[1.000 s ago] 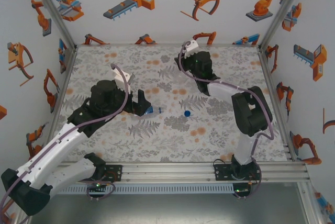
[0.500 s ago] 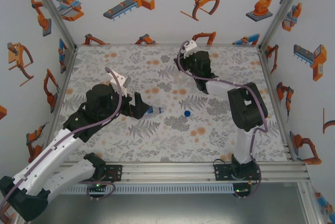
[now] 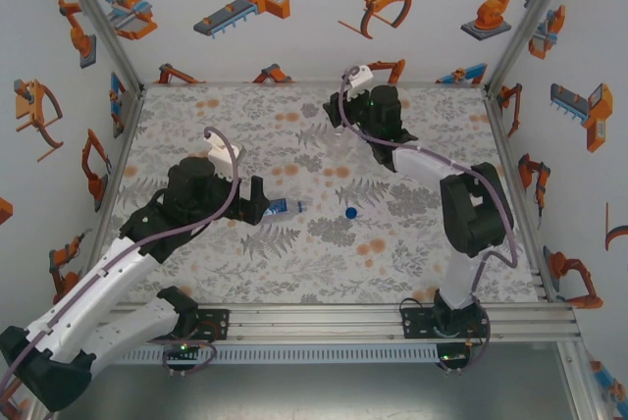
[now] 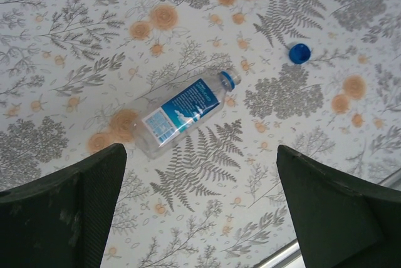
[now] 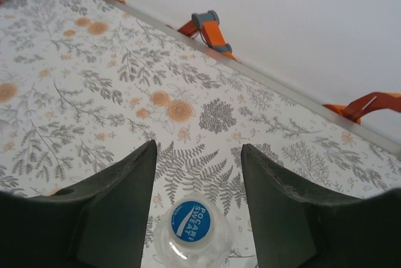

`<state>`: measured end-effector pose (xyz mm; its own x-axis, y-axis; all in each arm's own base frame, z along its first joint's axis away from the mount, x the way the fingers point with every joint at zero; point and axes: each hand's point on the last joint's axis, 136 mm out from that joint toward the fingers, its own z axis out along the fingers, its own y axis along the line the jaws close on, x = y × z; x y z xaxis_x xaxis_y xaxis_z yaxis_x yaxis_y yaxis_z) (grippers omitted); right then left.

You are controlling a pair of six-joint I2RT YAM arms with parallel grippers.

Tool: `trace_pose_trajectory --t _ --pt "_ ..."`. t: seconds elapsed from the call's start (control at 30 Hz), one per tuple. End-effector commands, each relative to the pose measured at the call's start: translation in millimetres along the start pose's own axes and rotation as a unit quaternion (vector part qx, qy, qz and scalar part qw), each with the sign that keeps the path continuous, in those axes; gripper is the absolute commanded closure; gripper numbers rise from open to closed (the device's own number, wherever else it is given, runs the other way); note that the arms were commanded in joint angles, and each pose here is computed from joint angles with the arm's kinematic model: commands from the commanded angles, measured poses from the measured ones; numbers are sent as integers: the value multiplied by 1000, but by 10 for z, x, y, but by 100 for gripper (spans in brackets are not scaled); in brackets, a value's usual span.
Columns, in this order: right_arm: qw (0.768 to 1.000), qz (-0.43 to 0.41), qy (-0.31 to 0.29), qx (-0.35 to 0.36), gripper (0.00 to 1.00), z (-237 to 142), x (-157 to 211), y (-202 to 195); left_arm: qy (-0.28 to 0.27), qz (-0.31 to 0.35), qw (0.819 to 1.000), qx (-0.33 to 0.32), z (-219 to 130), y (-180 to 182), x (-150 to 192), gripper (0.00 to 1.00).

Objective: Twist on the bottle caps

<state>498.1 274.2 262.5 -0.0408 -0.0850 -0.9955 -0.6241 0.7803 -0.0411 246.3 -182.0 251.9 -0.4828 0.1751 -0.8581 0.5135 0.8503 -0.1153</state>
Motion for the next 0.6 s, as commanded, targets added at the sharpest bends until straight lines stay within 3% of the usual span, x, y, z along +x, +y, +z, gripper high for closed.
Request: trace_pose_trajectory --t 0.0,0.13,0.27,0.57 --pt "999 -12 -31 -26 46 -218 -428 121 4 37 999 -19 -43 77 -52 3" --pt "996 -12 -23 -83 46 -405 -488 358 8 47 998 -29 -19 148 -57 3" --pt "983 -14 -12 -183 46 -570 -420 776 11 47 998 -35 -4 243 -55 3" --pt "930 -65 44 -360 44 -786 182 1777 19 44 997 -61 -93 475 32 3"
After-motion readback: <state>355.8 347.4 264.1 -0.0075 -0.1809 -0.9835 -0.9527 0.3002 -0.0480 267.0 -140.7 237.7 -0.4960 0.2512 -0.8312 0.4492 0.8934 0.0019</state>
